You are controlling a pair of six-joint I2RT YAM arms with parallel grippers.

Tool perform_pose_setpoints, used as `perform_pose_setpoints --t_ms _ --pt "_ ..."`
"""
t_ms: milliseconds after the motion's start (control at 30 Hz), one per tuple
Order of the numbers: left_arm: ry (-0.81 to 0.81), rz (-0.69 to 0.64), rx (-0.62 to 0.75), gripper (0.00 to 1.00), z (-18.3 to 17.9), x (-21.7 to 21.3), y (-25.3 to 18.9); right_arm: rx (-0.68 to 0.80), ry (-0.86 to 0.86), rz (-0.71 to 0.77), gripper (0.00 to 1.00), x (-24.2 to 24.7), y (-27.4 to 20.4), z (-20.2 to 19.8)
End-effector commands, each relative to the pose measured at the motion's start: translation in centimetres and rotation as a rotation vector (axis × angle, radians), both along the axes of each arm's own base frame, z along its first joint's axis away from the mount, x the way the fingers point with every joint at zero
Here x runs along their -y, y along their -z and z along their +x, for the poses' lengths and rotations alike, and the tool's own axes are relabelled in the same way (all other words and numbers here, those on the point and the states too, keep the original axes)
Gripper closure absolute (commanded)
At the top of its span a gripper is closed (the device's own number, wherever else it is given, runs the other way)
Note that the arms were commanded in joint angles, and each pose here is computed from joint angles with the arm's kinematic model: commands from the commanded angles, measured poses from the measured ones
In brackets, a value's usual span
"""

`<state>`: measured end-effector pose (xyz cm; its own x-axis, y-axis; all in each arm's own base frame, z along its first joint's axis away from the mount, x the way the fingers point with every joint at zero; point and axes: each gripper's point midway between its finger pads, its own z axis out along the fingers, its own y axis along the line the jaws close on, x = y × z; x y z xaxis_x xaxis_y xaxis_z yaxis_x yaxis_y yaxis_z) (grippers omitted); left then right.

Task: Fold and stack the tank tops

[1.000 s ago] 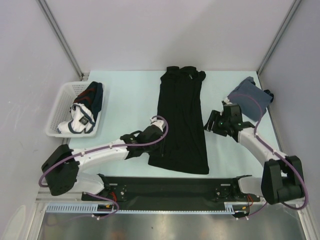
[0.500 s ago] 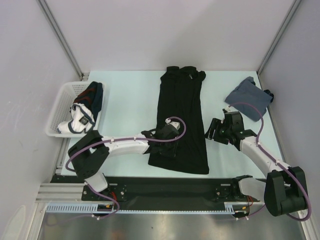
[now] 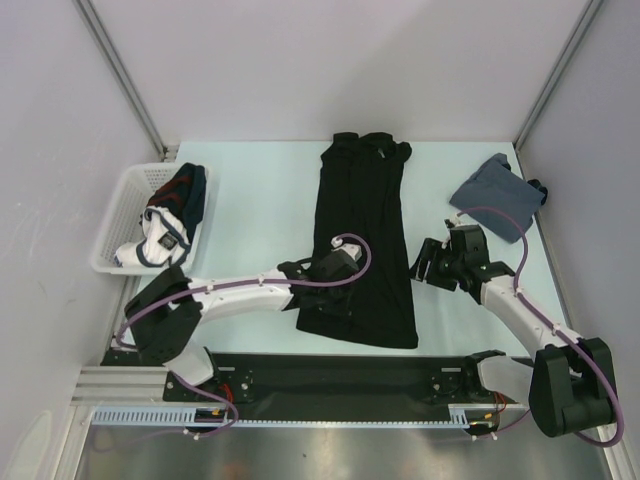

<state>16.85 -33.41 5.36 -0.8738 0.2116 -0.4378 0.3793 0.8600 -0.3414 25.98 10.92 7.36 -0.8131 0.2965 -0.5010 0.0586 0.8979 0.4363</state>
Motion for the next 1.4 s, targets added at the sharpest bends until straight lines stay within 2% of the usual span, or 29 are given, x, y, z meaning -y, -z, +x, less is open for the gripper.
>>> perform_pose_setpoints --t_ms 0,133,467,600,733,767,867,967,1100,1367 --pt "0.012 -0.110 0.036 0.99 -0.3 1.2 -4.9 0.004 -0.019 0.031 0.35 -0.6 -0.5 -0.6" --pt "0.004 -0.133 0.052 0.99 -0.8 0.3 -6.4 -0.014 -0.041 0.058 0.32 -1.3 -0.2 -1.7" --pt "-0.045 -0.066 -0.022 1.00 -2.9 -3.4 -1.0 -0.121 -0.030 0.033 0.29 -2.6 2.1 -4.8" --pt "-0.062 -0.021 -0.032 0.97 -3.3 -4.7 0.9 -0.170 -0.017 0.008 0.25 -2.8 3.4 -6.1" --pt "-0.074 0.021 -0.040 0.83 -3.2 -5.4 2.4 -0.209 -0.003 -0.022 0.26 -2.9 4.4 -7.3" --pt "-0.075 0.024 -0.038 0.72 -3.1 -5.4 2.4 -0.217 -0.004 -0.022 0.27 -3.0 4.5 -7.4" --pt "-0.080 0.026 -0.015 0.53 -2.7 -5.5 1.5 -0.261 0.000 -0.051 0.29 -3.0 5.0 -8.3" --pt "-0.092 0.041 0.027 0.45 -2.1 -6.1 0.1 -0.282 -0.005 -0.075 0.30 -3.4 4.8 -9.3" --pt "-0.102 0.050 0.057 0.43 -1.7 -7.2 -1.5 -0.300 0.024 -0.107 0.34 -3.2 4.5 -10.4" --pt "-0.175 0.050 0.070 0.41 0.0 -11.4 -1.7 -0.379 0.053 -0.163 0.43 -3.8 5.2 -14.2"
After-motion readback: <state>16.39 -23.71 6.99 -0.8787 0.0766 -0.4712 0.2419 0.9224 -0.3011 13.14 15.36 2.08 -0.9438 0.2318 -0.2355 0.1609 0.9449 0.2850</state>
